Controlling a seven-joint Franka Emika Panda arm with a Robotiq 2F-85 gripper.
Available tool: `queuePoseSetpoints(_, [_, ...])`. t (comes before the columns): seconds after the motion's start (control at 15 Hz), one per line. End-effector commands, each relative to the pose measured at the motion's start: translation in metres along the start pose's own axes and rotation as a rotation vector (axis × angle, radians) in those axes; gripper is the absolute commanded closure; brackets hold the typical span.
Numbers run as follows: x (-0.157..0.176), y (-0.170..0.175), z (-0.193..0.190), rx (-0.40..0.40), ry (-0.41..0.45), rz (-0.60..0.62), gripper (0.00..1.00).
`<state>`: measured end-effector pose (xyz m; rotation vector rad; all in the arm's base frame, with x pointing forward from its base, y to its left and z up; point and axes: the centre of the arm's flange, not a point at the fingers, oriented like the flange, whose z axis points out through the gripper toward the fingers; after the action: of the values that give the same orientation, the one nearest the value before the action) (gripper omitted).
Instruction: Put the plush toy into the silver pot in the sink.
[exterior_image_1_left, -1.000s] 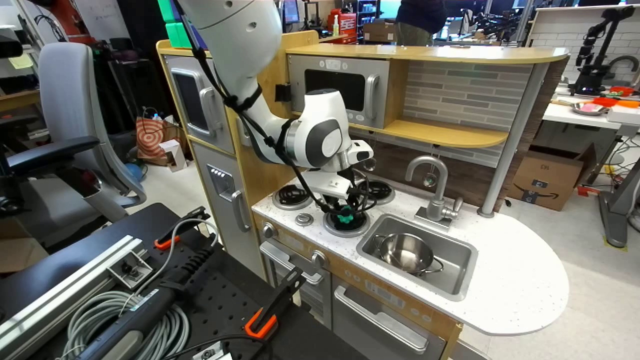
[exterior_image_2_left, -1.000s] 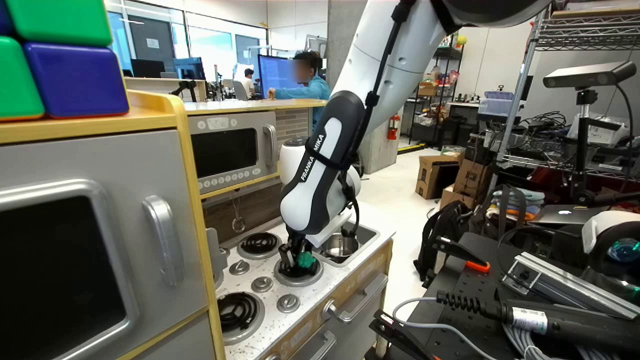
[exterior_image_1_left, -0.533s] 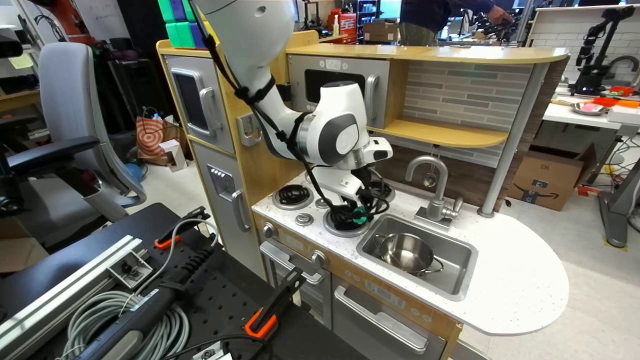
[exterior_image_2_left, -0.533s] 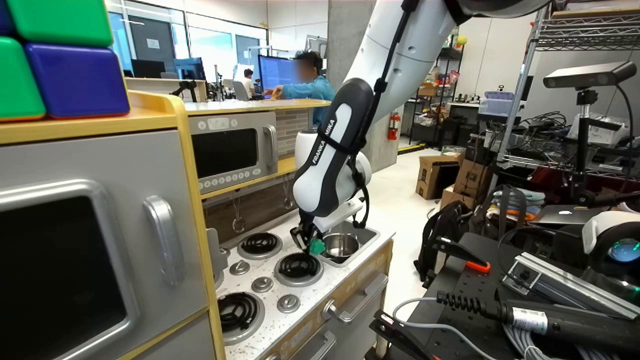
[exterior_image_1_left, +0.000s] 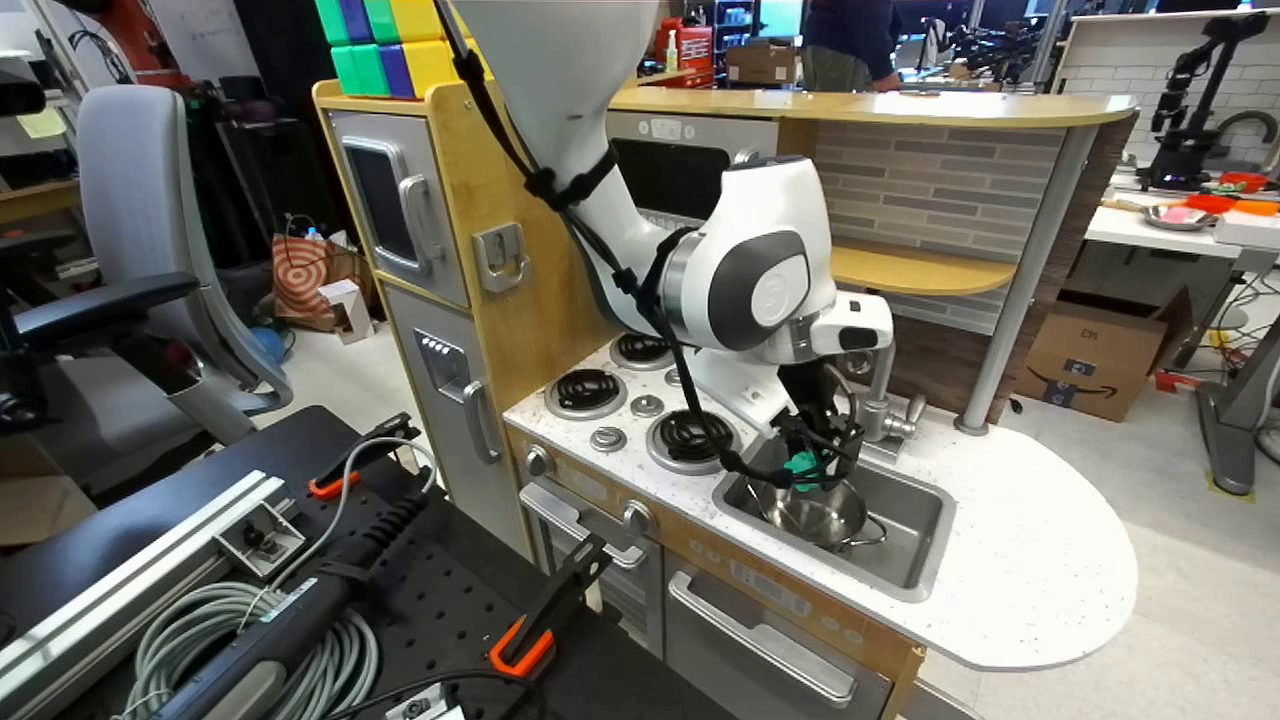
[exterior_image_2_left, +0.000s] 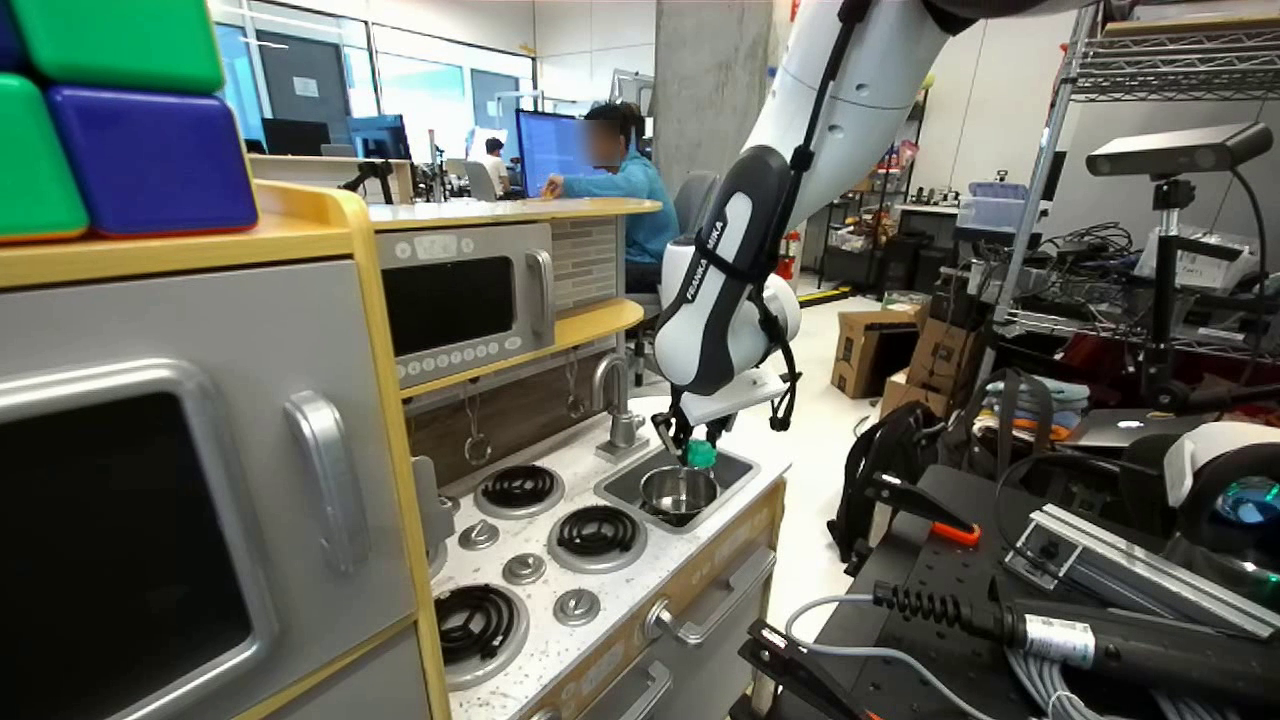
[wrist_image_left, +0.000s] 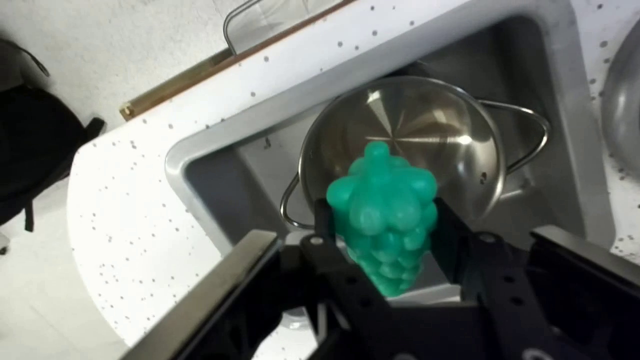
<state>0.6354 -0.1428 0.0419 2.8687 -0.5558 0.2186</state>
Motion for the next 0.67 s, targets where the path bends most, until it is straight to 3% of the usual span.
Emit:
queuePoseSetpoints(0.0, [-0.001, -0.021, 0.018, -0.025, -0.084, 0.098, 0.76])
queuePoseSetpoints(0.6, [0.022, -0.033, 0.051, -0.093, -0.19, 0.369, 0.76])
